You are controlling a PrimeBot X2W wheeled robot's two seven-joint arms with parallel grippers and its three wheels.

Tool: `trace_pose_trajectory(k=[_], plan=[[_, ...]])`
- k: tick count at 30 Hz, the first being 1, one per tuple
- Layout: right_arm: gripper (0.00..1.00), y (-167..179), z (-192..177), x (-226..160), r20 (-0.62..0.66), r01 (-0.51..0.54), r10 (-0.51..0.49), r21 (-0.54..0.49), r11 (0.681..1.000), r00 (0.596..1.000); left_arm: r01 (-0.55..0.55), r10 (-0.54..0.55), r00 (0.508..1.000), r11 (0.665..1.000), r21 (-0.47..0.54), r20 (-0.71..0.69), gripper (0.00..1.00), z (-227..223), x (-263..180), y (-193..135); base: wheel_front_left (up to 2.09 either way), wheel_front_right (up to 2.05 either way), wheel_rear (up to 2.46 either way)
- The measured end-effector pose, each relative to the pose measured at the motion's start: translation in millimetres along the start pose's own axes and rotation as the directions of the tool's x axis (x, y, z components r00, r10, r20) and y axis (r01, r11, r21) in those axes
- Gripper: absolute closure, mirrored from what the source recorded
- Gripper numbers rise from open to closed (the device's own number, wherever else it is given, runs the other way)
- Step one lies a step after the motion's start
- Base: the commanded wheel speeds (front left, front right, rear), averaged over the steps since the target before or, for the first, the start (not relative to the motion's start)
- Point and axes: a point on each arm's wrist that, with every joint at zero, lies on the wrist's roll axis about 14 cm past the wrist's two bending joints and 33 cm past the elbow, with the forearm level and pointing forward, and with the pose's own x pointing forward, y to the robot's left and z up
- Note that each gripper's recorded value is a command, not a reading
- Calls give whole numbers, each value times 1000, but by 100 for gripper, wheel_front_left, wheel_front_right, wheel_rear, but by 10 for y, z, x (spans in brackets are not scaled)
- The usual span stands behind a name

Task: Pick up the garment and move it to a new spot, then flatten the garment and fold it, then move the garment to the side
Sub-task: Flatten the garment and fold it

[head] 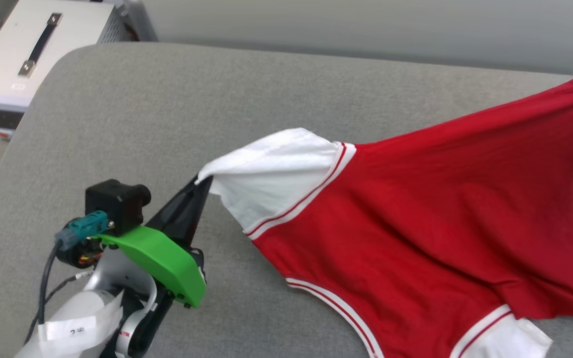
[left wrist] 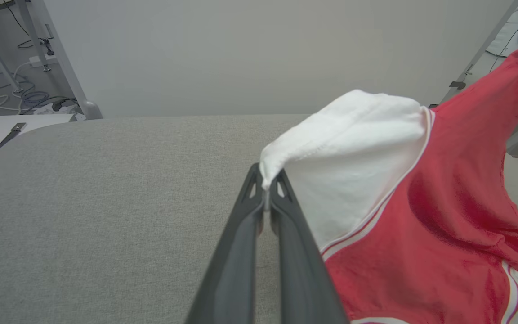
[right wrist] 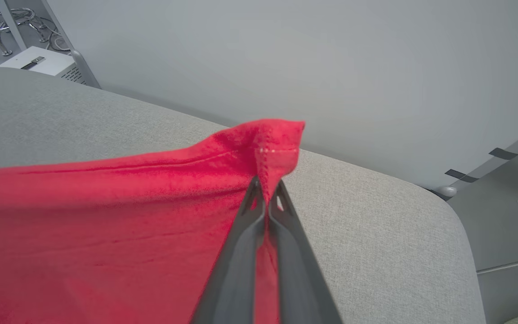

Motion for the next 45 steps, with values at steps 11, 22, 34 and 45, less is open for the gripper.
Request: trace_pose_trajectory(k=[11, 22, 34, 45], plan=[[100, -135, 691, -815, 312, 68, -74, 30, 997, 947, 38, -75, 940, 993, 116, 333, 100, 1088, -87, -218, 0, 0, 0], [100, -141, 1109, -1436, 476, 113, -123, 49, 992, 871, 18, -161, 764, 973, 228, 625, 100, 2145, -345, -429, 0, 0, 0], [100, -296, 1466, -1438, 572, 173, -168, 46, 984, 803, -58, -223, 658, 937, 344, 719, 100, 2738, -201, -407, 0, 0, 0], [100, -571, 1507, -873, 565, 213, -187, 20, 977, 804, -74, -277, 688, 892, 445, 670, 100, 2890, 468, -270, 0, 0, 0]])
